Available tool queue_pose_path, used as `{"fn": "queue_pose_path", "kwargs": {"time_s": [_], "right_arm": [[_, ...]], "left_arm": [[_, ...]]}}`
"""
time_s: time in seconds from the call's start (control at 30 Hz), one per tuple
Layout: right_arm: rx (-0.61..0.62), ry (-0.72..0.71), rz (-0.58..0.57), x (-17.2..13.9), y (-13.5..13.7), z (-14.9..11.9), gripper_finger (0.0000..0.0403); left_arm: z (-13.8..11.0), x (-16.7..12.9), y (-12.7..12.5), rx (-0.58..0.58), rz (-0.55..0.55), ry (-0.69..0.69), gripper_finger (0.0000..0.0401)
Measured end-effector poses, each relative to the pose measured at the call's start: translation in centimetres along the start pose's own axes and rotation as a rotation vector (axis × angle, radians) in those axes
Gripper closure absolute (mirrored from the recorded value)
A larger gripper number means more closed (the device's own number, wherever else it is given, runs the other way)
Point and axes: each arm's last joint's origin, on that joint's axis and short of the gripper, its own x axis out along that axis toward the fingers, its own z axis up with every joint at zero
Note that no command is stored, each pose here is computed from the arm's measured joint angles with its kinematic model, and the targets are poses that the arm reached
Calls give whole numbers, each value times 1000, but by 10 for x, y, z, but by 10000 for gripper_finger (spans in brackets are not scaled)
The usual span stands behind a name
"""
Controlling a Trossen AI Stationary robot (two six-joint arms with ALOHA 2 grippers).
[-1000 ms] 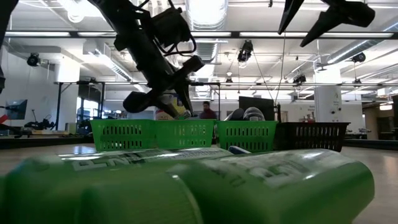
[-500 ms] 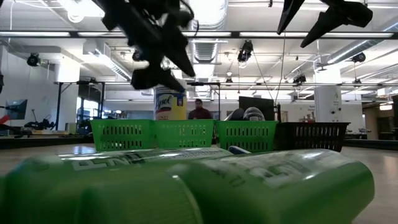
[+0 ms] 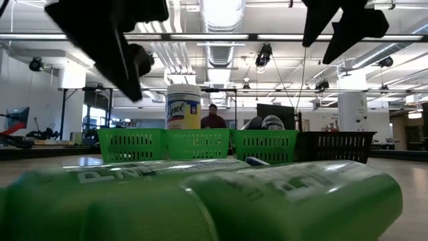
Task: Pick & Place Travel size toiletries
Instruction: Put the blue razor into the middle green bin
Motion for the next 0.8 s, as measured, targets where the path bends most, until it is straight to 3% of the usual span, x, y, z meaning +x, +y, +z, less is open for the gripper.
{"fn": "queue_pose_path", "kwargs": {"time_s": [0.17, 0.47, 0.8], "right_arm": [[-21, 22, -29, 11, 5, -6, 133], [0, 27, -42, 15, 10, -15, 156], [30, -33, -47, 12, 11, -26, 129]], "left_arm": [[-14, 29, -20, -46, 74, 35, 197], [-18, 63, -68, -13, 5, 58, 197], [-22, 87, -87, -80, 94, 19, 197]]}}
